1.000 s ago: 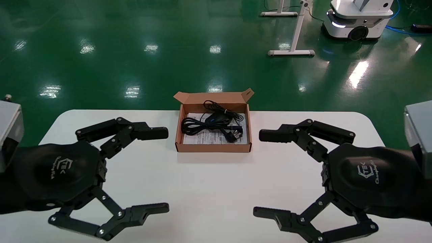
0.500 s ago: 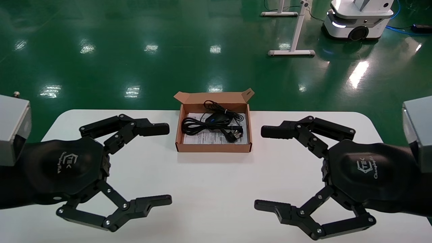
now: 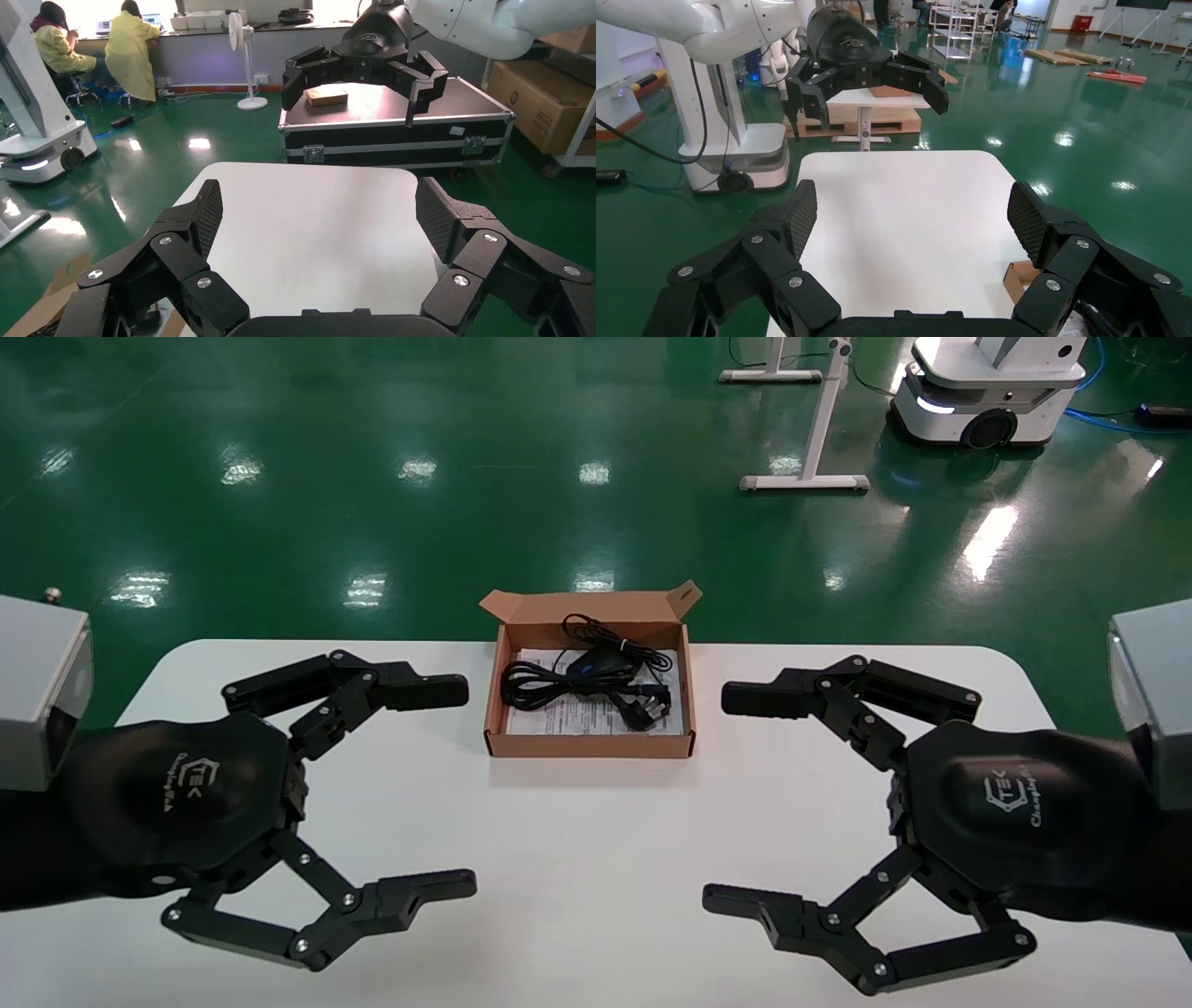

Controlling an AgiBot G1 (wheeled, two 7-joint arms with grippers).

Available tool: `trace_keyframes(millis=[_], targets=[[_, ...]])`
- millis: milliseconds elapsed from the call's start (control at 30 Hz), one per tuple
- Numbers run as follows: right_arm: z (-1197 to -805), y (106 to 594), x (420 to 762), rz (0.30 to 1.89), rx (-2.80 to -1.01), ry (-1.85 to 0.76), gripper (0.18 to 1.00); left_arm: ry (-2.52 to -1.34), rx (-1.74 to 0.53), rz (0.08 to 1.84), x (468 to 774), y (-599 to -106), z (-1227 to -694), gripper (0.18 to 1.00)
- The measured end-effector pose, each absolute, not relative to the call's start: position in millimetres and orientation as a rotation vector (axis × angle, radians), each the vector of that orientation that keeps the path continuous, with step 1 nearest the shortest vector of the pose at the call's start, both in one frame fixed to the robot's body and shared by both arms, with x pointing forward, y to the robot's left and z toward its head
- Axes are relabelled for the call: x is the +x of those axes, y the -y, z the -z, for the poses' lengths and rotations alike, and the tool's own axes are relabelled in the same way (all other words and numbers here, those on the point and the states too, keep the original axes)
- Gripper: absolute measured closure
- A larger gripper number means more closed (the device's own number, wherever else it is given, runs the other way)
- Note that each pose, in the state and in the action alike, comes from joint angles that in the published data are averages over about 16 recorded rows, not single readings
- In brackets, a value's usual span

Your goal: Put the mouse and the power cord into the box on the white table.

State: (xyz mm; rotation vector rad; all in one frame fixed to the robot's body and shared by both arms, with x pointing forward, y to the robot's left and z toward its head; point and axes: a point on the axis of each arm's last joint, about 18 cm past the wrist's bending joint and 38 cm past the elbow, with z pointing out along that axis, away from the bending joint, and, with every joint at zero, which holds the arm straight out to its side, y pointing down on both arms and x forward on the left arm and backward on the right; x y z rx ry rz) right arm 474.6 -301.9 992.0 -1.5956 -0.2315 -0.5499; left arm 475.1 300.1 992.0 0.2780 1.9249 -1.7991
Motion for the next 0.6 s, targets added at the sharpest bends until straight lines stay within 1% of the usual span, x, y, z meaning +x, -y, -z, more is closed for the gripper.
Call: trace_keyframes(millis=[600], targets=[[-992.1, 302.0, 475.2, 0.552, -1.596, 0.23, 0.178, -1.924, 0.277, 1.798, 475.8, -299.9, -992.0, 0.184]])
